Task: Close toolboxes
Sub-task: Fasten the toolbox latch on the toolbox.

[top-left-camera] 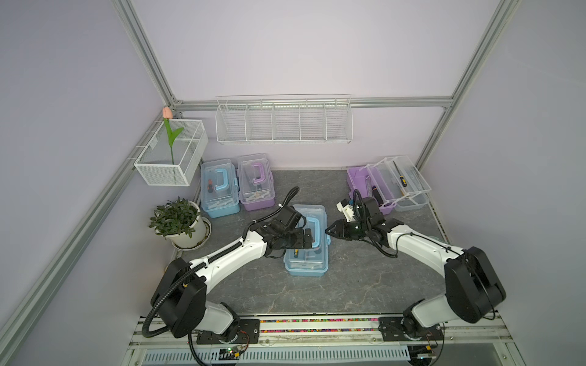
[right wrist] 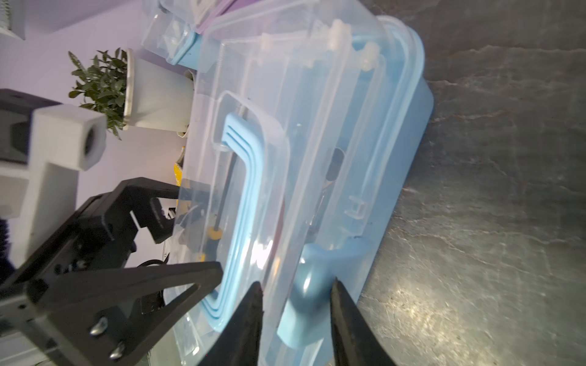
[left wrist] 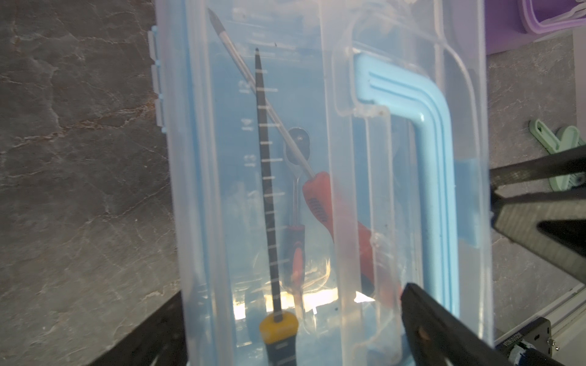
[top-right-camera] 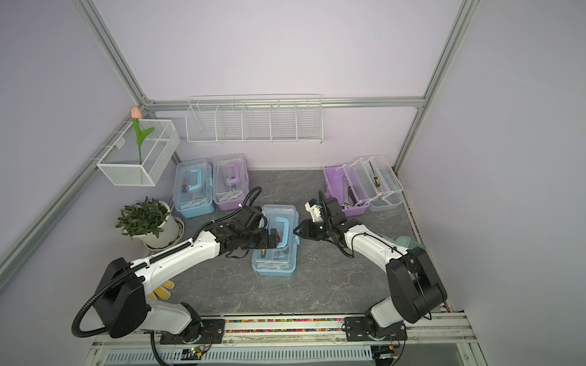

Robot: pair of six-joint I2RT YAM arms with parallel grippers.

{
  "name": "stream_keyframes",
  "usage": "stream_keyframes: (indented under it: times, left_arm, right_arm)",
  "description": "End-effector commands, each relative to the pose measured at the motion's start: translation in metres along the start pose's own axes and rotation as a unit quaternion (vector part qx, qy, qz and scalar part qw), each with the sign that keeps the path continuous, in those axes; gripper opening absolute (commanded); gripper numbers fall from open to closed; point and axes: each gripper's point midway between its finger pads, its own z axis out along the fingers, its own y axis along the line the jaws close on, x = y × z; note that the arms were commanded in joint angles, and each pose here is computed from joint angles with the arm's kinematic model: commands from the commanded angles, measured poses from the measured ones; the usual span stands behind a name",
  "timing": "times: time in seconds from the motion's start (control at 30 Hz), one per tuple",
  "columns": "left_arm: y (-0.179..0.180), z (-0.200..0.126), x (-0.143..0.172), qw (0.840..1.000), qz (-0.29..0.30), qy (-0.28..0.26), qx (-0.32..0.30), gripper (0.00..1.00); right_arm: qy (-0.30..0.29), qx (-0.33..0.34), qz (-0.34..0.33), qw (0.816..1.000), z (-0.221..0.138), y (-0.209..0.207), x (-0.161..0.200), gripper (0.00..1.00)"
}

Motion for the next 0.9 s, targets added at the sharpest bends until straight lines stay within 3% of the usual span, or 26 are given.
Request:
stream_keyframes:
  times: [0.0,0.23,0.87]
  left_arm:
    - [0.003,0.002,0.018,0.999,0.003,0.039,-0.009,1.00]
    - [0.001,0.002,0.016,0.999,0.003,0.038,-0.006,1.00]
    - [0.001,0.001,0.017,0.999,0.000,0.035,-0.003,1.00]
  right_arm:
    - [-0.004,-0.032,0.000,0.999,-0.004,0.011,0.005,0.36]
    - [0.003,-0.029,0.012,0.999,0.003,0.003,0.009,0.24]
    - [0.040,-0.016,0.029,0.999,0.018,-0.009,0.028,0.20]
